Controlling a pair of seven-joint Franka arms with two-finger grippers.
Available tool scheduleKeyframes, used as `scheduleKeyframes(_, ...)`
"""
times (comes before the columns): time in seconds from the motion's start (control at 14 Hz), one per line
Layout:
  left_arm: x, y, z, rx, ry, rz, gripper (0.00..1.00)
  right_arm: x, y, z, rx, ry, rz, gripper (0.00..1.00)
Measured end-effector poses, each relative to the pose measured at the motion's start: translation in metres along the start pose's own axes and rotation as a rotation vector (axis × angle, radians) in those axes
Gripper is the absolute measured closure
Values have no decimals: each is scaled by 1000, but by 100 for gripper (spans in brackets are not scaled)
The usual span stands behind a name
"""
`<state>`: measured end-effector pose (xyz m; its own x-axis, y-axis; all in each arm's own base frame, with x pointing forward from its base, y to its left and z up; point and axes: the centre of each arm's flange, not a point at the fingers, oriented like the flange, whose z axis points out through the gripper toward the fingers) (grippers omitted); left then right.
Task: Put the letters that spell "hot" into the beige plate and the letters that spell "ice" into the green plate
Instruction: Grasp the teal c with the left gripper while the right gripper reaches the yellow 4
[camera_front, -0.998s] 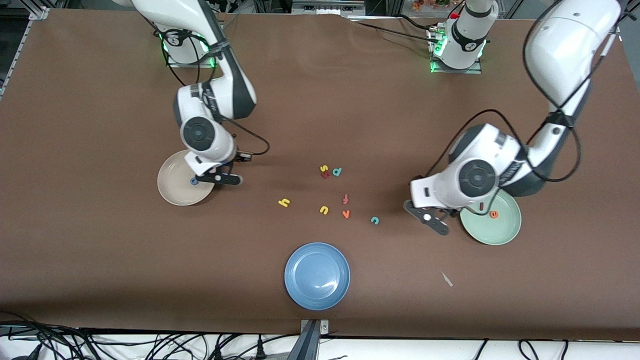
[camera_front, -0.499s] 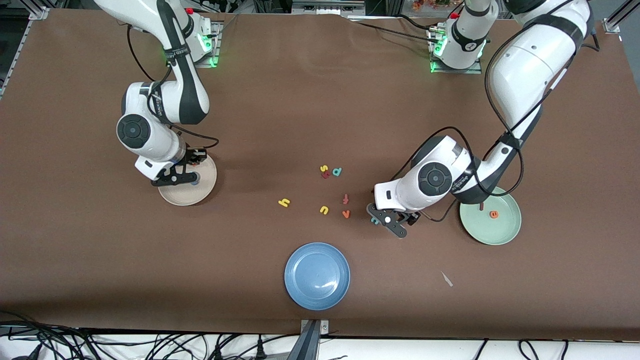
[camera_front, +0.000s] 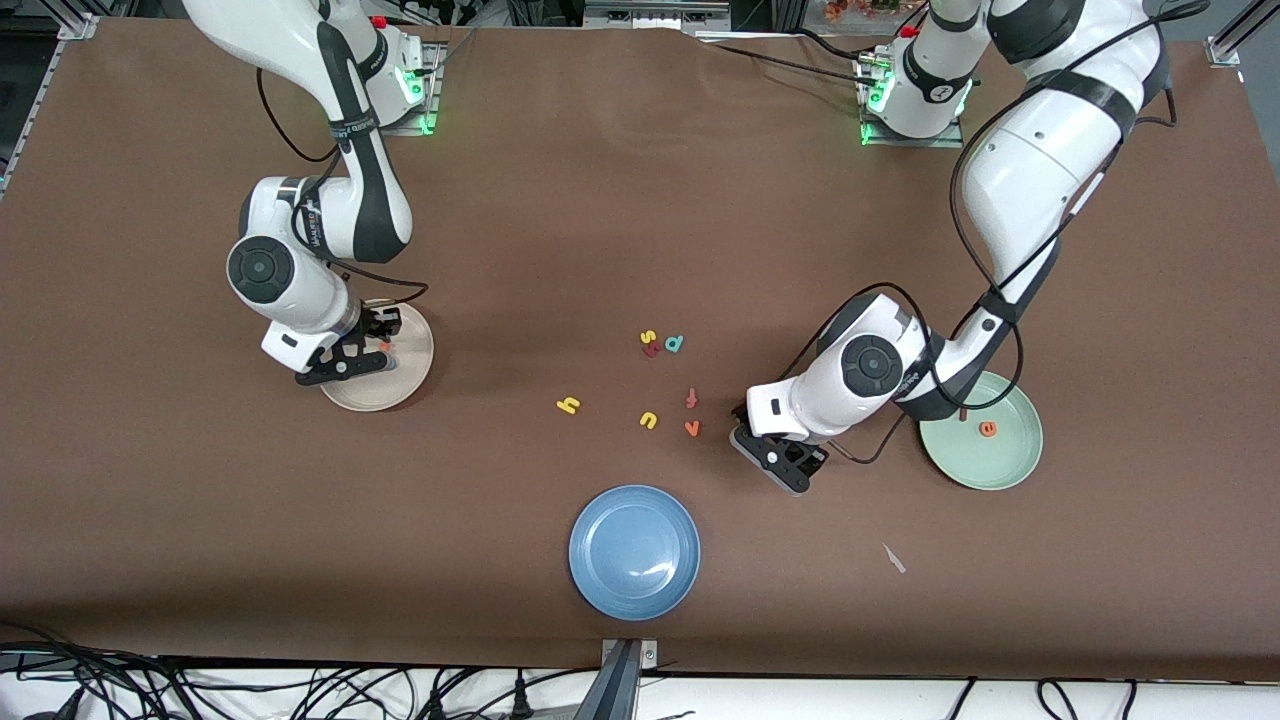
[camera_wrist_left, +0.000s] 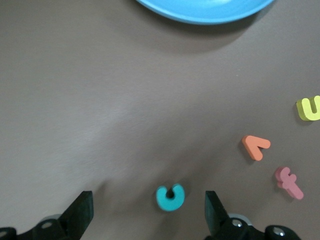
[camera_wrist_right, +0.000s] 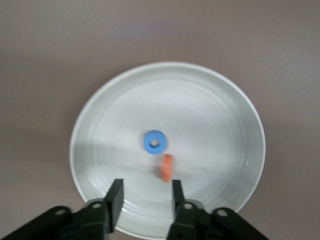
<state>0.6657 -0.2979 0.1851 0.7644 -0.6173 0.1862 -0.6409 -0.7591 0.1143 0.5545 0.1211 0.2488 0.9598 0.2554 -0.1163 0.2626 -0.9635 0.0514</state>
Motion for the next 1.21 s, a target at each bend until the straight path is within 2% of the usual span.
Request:
scheduleKeyframes(0.07,2,7,3,-4,-1,9,9,5,-6,-6,3,9,-1,37)
scheduleKeyframes(0.14,3,13,5,-4,-3,18,9,9,-15,-11,8,16,-9,28)
scheduleKeyframes(0.29,2,14,9,9,-12,29,22,17,-40,-18,18,32,-49,7)
scheduleKeyframes(0.36,1,13,11,24,-17,42,23,21,-58,-19,22,38,-80,0)
scheduleKeyframes(0.43,0,12,12,39,-24,58,28,25,-79,-18,24,42,-116,0)
scheduleKeyframes(0.64,-2,14,15,52,-47,76,33,47,-132,-10,11,59,-247,0)
scheduleKeyframes(0.71,-2,15,15,52,-50,79,41,57,-144,-7,9,69,-285,0)
scheduleKeyframes(0.78,-1,16,14,53,-50,82,55,66,-153,-3,6,75,-318,0)
scheduleKeyframes(0.93,0,16,13,55,-57,84,75,76,-167,8,0,77,-388,0)
scheduleKeyframes(1.07,0,15,12,57,-65,85,75,82,-176,16,19,78,-433,0)
scheduleKeyframes(1.21,-3,12,7,66,-122,82,75,89,-183,17,57,96,-449,0)
